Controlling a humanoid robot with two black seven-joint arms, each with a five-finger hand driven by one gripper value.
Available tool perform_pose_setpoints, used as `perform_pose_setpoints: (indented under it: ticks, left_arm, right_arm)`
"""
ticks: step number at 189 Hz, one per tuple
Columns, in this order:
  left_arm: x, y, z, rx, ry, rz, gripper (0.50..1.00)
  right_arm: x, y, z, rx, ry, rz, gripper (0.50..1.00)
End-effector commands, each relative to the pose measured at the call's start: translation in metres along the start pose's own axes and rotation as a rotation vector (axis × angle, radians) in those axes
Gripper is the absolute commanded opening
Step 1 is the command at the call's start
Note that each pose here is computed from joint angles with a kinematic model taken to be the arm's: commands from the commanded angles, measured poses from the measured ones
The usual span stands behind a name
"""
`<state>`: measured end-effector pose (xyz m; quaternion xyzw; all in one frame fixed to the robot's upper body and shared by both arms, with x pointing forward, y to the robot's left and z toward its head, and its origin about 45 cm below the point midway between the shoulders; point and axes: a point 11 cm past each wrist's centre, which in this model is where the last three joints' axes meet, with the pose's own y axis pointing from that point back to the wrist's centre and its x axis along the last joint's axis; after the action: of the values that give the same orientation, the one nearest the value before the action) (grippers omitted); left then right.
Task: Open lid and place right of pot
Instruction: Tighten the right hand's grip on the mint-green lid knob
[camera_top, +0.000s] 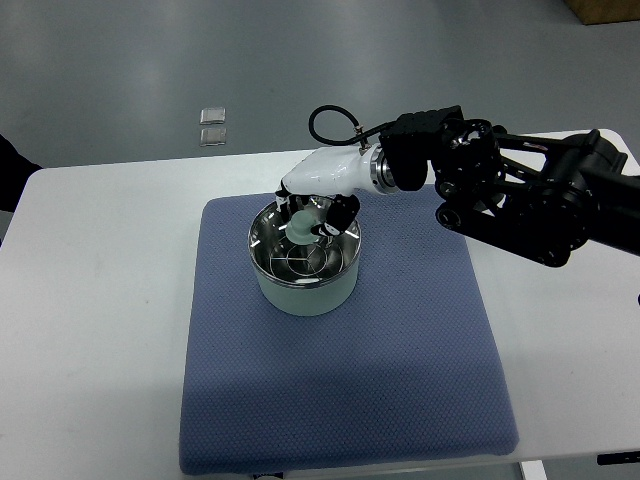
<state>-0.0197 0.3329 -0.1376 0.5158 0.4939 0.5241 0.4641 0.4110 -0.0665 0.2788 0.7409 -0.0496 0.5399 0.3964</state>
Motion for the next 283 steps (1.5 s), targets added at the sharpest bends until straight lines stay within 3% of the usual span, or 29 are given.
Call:
perform_pose_setpoints:
  ticks: [1, 148, 162, 163, 170, 215, 224, 283]
  left_arm:
    - [0.0000, 0.0000, 0.0000, 0.000, 0.000, 0.000, 1.000]
    - [0.0000, 0.0000, 0.0000, 0.000, 0.000, 0.000, 1.000]
    - [0.0000, 0.0000, 0.0000, 0.000, 0.000, 0.000, 1.000]
    - [0.0000, 0.0000, 0.0000, 0.000, 0.000, 0.000, 1.000]
    - [0.0000, 0.0000, 0.0000, 0.000, 0.000, 0.000, 1.000]
    - [0.0000, 0.0000, 0.0000, 0.000, 0.000, 0.000, 1.000]
    - [0.0000, 0.0000, 0.0000, 0.000, 0.000, 0.000, 1.000]
    - [0.0000, 0.0000, 0.0000, 0.000, 0.000, 0.000, 1.000]
  right_arm:
    - [-0.0001, 0.0006, 0.0023, -0.007, 0.000, 0.000, 0.662]
    - [-0.0010, 0.0008, -0.0016, 0.005, 0.000, -0.014, 0.658]
    - [-0.0010, 0.0008, -0.0015, 0.005, 0.001, -0.014, 0.648]
    - [-0.0009, 0.0004, -0.0022, 0.006, 0.001, -0.014, 0.607]
    - [-0.0008, 0.0001, -0.0027, 0.006, 0.002, -0.014, 0.588]
    - [-0.0002, 0.0002, -0.0027, 0.006, 0.003, -0.013, 0.554]
    - [0.0009, 0.0005, -0.0032, 0.008, 0.003, -0.012, 0.521]
    - [0.0007, 0.0002, -0.0054, 0.018, 0.001, -0.013, 0.511]
